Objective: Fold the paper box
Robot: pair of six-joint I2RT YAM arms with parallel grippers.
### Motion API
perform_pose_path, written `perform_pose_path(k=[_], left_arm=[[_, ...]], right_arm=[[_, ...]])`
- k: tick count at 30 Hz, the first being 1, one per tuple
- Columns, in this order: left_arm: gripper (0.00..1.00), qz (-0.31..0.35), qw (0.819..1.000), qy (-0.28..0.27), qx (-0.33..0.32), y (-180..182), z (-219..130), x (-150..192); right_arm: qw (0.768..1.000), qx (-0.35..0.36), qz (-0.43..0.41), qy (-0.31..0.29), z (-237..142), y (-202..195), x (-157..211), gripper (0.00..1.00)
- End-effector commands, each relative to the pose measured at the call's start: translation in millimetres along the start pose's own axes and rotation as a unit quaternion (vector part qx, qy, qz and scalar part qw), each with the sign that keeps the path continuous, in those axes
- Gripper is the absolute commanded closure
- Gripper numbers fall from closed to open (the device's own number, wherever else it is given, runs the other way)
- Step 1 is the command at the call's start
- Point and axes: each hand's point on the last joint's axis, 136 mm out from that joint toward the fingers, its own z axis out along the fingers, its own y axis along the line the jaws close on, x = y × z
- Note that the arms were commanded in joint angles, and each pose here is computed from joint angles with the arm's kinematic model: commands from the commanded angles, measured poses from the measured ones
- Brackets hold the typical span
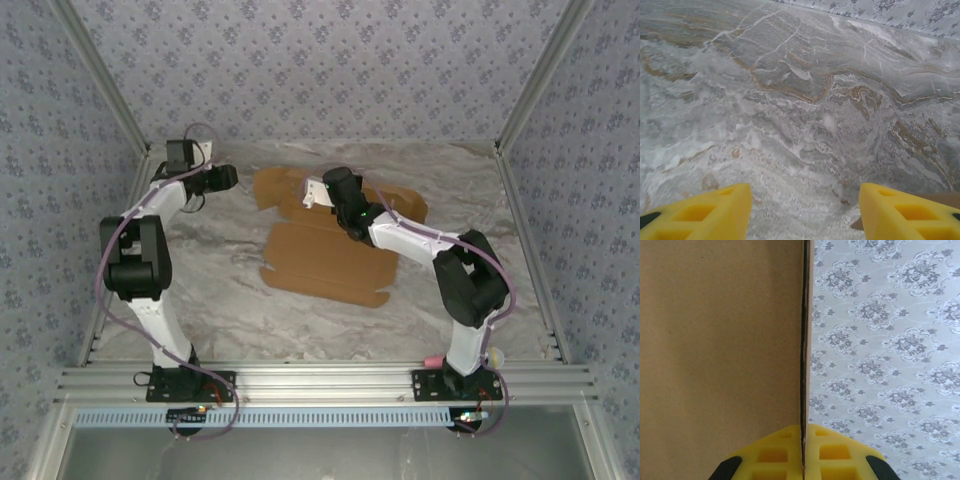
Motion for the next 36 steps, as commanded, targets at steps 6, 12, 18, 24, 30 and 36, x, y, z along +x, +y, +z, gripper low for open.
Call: perform_pose_path(k=[6, 12, 18, 24, 30, 36], left_arm=[[0.42, 0.035, 0.996, 0.046, 0.065, -22.6, 27.5, 3.6], [0.42, 0.068, 0.989, 0.081, 0.106, -48.3, 41.3, 21.9], [0.42, 0.090, 0.983, 0.081, 0.140, -66.5, 39.7, 30.4], [0.43, 0.114, 0.977, 0.073, 0.166, -82.9, 35.4, 40.1], [0.42, 0.145, 0.970, 0.057, 0.184, -98.8, 24.8, 46.5], [0.42, 0.184, 0.959, 0.060, 0.207, -116.4, 16.2, 56.5]], right_arm=[[0.998, 0.063, -0.012, -0.005, 0.3, -11.5, 0.4, 1.00], [0.997, 0.069, -0.018, 0.003, 8.4, -0.1, 3.0, 0.97], [0.998, 0.061, -0.025, 0.008, 13.0, 10.9, 7.4, 0.98], [0.998, 0.052, -0.031, 0.015, 15.7, 18.1, 13.8, 0.98], [0.998, 0.049, -0.032, 0.016, 15.7, 21.9, 16.7, 0.98], [0.998, 0.047, -0.033, 0.019, 16.5, 23.3, 18.3, 0.98]])
